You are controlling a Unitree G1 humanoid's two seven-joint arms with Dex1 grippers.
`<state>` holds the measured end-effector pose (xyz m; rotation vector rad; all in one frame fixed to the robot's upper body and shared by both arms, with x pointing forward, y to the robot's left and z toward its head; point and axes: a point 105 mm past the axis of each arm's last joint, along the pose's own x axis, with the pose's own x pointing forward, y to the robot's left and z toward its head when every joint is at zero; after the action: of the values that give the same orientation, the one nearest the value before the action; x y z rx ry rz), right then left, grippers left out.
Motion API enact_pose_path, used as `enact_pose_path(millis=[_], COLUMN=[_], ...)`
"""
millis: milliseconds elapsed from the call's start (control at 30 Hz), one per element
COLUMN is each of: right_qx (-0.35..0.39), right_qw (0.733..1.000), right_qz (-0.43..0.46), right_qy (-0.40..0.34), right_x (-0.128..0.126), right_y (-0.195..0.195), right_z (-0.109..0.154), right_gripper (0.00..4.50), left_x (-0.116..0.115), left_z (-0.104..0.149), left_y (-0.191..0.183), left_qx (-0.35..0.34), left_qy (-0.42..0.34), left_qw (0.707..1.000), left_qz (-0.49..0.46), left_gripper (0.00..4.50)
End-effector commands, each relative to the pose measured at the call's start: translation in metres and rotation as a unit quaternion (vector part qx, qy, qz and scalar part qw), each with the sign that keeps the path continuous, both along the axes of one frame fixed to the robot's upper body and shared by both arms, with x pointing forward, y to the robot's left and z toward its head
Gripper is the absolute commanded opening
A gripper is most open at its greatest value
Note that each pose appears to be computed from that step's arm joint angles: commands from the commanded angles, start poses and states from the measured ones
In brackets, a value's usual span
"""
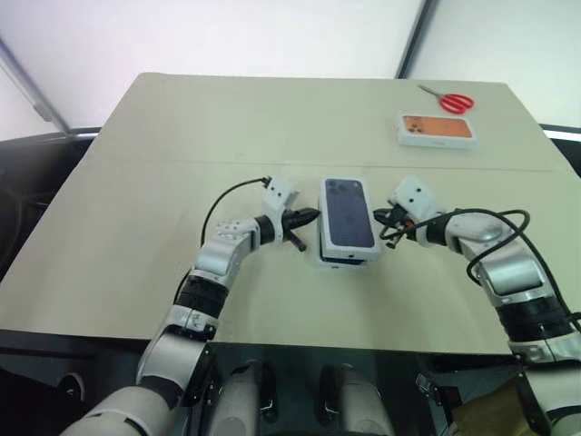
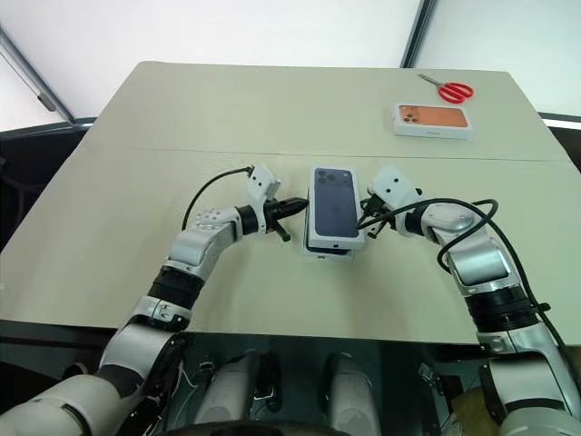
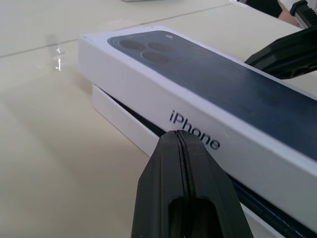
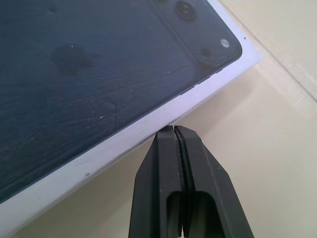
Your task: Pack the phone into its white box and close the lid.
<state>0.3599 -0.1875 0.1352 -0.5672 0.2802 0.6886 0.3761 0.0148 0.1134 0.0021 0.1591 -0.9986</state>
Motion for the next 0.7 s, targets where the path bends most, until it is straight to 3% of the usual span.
enact_pose_path(millis=[33,367,700], right_qx=[0.005,0.011,-0.005], right_qw=[0.999,0.999,0.999], right_qz=[0.030,0.033,0.038], right_qy=[-0.028,-0.026,0.000], right_x=[-0.006,-0.008,-0.013], right_y=[0.012,0.016,0.017], right_z=[0.016,0.018,0.004], right_gripper=[0.04,0.04,0.04], left_x=[-0.004,-0.005,-0.010], left_z=[0.010,0.010,0.004], left_y=[-0.007,0.002,0.001], left_qx=[-0.002,-0.002,0.000], left_qy=[-0.018,-0.012,0.000], left_qw=[1.000,1.000,1.000], left_qz=[-0.019,-0.011,-0.013], left_gripper=[0.00,0.00,0.00])
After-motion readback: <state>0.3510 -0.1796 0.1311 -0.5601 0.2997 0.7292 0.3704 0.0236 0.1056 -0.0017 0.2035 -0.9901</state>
